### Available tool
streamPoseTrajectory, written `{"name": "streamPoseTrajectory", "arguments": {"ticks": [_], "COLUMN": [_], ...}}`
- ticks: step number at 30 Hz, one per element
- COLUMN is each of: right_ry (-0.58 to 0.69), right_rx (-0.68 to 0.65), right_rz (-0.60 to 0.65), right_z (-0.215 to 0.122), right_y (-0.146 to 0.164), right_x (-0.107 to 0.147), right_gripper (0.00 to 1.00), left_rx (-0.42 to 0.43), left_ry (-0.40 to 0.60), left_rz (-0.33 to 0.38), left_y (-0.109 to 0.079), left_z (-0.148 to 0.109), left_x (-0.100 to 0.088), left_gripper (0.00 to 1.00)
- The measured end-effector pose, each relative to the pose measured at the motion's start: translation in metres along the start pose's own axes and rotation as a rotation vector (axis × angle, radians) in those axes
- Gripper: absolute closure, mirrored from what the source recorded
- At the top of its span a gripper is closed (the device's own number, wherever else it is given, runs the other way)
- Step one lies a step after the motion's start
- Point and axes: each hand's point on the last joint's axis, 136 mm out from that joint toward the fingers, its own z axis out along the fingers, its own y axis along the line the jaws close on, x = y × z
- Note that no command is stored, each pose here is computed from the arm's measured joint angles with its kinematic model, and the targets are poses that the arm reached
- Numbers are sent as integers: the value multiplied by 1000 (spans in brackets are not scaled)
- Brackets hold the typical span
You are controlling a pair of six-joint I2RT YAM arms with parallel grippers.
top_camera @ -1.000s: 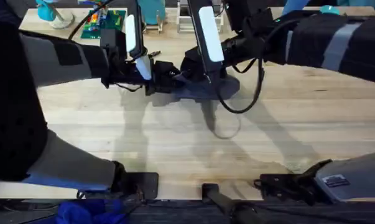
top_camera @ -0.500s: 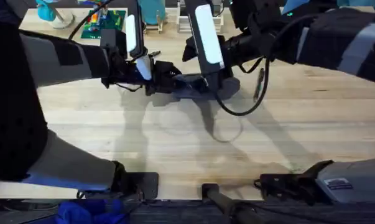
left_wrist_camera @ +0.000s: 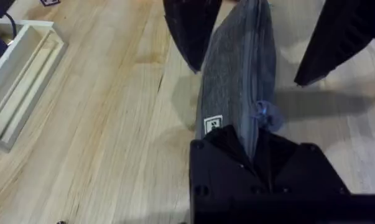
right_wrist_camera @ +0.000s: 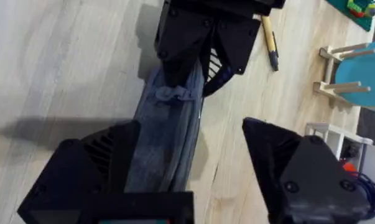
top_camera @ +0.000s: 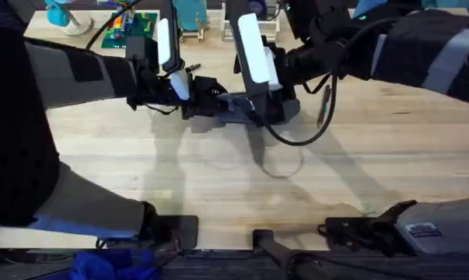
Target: Unzip the bag, pick up the pens from the table one at a time and place them inside, then zip the bag closed.
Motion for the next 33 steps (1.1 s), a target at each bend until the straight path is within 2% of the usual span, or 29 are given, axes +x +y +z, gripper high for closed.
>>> {"name": "streamPoseTrajectory", "arguments": {"ticks": [4, 6, 7, 9, 10, 14, 16, 17, 18, 22, 25, 29, 33], "right_ry": [7, 7, 7, 7, 7, 10, 11, 12, 13, 20, 23, 14, 5], "right_rx": [2, 2, 2, 2, 2, 3, 5, 7, 10, 22, 43, 86, 122], "right_rz": [-1, -1, -1, 0, 2, 10, 26, 41, 56, 139, 214, 298, 375], "right_z": [0, 0, 0, 0, 0, 0, 0, -1, -1, -4, -10, -25, -38], "right_y": [0, 0, 0, 0, 0, 0, -1, -2, -2, -6, -11, -19, -25], "right_x": [1, 1, 1, 1, 1, 2, 3, 3, 4, 11, 15, 14, 13], "right_gripper": [6, 6, 6, 6, 6, 5, 5, 5, 5, 5, 5, 5, 5], "left_rx": [2, 3, 3, 5, 6, 9, 10, 9, 9, -2, -22, -38, -44], "left_ry": [1, 1, 2, 3, 5, 12, 16, 17, 18, 21, 19, 33, 57], "left_rz": [-4, -5, -7, -17, -23, -49, -64, -73, -81, -82, -63, -50, -55], "left_y": [-1, -1, -1, -2, -2, -3, -4, -4, -4, -5, -7, -14, -23], "left_z": [0, 0, 0, 0, 0, 0, 0, 0, 0, -6, -16, -28, -35], "left_x": [0, 0, 1, 1, 1, 3, 3, 3, 3, -6, -21, -37, -45], "left_gripper": [958, 910, 844, 633, 564, 390, 199, 57, 21, 7, 8, 8, 8]}}
